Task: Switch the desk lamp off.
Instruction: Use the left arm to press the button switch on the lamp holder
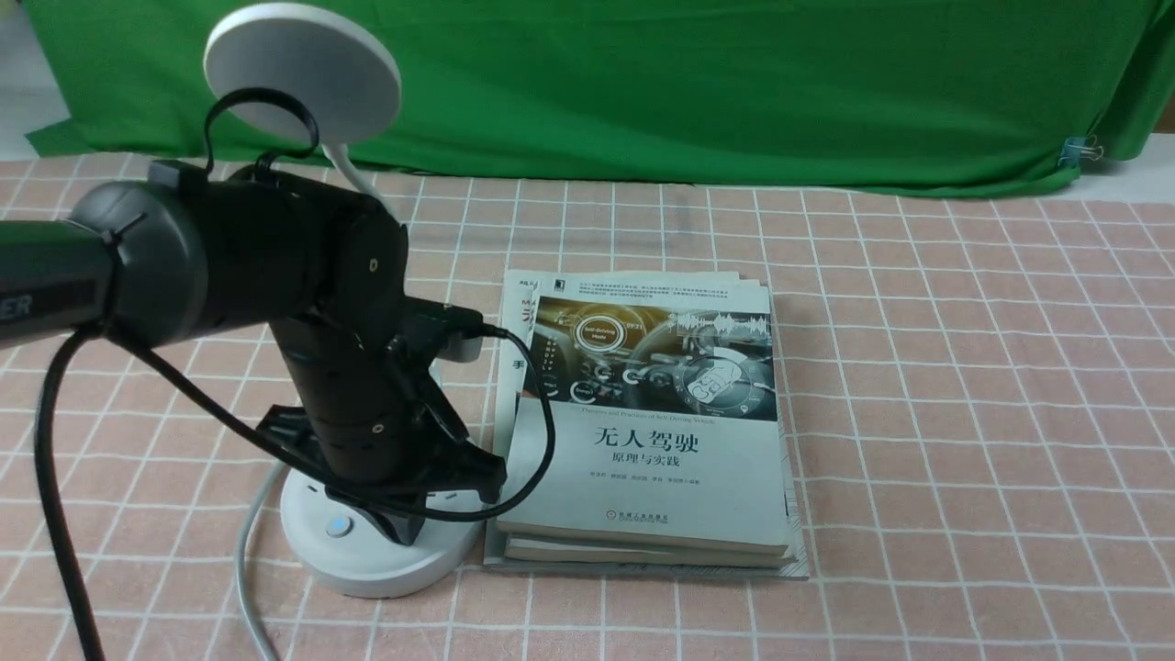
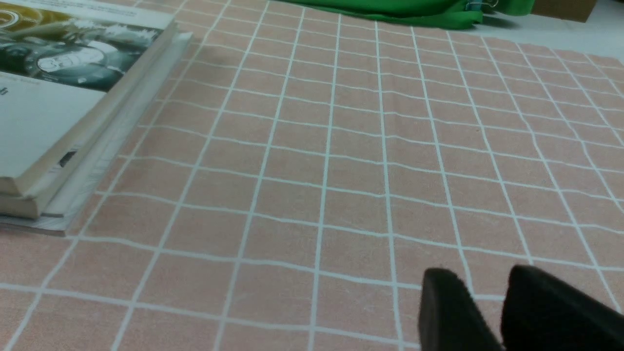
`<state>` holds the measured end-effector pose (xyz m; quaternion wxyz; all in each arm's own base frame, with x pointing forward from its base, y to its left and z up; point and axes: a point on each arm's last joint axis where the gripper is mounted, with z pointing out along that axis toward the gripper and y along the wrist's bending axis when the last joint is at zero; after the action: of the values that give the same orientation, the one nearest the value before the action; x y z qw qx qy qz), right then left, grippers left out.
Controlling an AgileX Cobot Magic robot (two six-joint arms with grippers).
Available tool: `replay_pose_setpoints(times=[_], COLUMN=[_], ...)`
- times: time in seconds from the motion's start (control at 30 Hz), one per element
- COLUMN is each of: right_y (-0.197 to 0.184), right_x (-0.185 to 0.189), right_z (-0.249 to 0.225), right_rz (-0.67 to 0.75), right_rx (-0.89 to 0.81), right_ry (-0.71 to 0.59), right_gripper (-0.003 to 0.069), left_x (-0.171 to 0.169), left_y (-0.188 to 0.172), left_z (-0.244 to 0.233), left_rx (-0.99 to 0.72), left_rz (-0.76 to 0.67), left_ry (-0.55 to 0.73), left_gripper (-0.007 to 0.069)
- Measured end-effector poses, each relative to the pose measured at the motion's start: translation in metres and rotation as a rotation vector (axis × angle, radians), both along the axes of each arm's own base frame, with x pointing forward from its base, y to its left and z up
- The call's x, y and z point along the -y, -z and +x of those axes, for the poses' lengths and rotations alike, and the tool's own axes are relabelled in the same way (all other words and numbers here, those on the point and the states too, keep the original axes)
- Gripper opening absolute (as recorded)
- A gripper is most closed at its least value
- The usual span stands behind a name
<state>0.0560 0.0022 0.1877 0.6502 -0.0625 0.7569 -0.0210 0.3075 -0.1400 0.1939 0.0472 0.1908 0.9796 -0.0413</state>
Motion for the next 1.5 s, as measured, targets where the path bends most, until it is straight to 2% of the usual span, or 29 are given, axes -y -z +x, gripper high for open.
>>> replay_pose_setpoints(times=[0.3, 0.57, 0.77, 1.13, 1.3, 1.4, 1.5], right_y=[0.0, 0.0, 0.0, 0.0, 0.0, 0.0, 0.0], right_x=[0.0, 0.0, 0.0, 0.0, 0.0, 0.0, 0.0], right_z=[0.0, 0.0, 0.0, 0.0, 0.0, 0.0, 0.0], right_rz=[0.0, 0.0, 0.0, 0.0, 0.0, 0.0, 0.0], right_rx=[0.0, 0.0, 0.0, 0.0, 0.0, 0.0, 0.0], right_ry=[0.0, 0.0, 0.0, 0.0, 0.0, 0.0, 0.0], right_gripper=[0.024, 0.024, 0.024, 0.024, 0.024, 0.024, 0.024], left_x=[-0.003, 0.001, 0.002, -0.002, -0.002, -0.002, -0.001], left_y=[-0.03, 0.0, 0.002, -0.031, -0.023, 0.001, 0.004], left_z=[-0.007, 0.0, 0.001, -0.009, -0.007, -0.007, -0.006], left_rx=[0.088, 0.0, -0.005, 0.071, 0.057, 0.014, 0.012], left_rz=[-0.046, -0.018, -0.018, -0.053, -0.046, -0.023, -0.02], left_ry=[-0.029, -0.038, -0.032, -0.03, -0.031, -0.026, -0.011], left_gripper=[0.0005, 0.0005, 0.0005, 0.0005, 0.0005, 0.0005, 0.0005])
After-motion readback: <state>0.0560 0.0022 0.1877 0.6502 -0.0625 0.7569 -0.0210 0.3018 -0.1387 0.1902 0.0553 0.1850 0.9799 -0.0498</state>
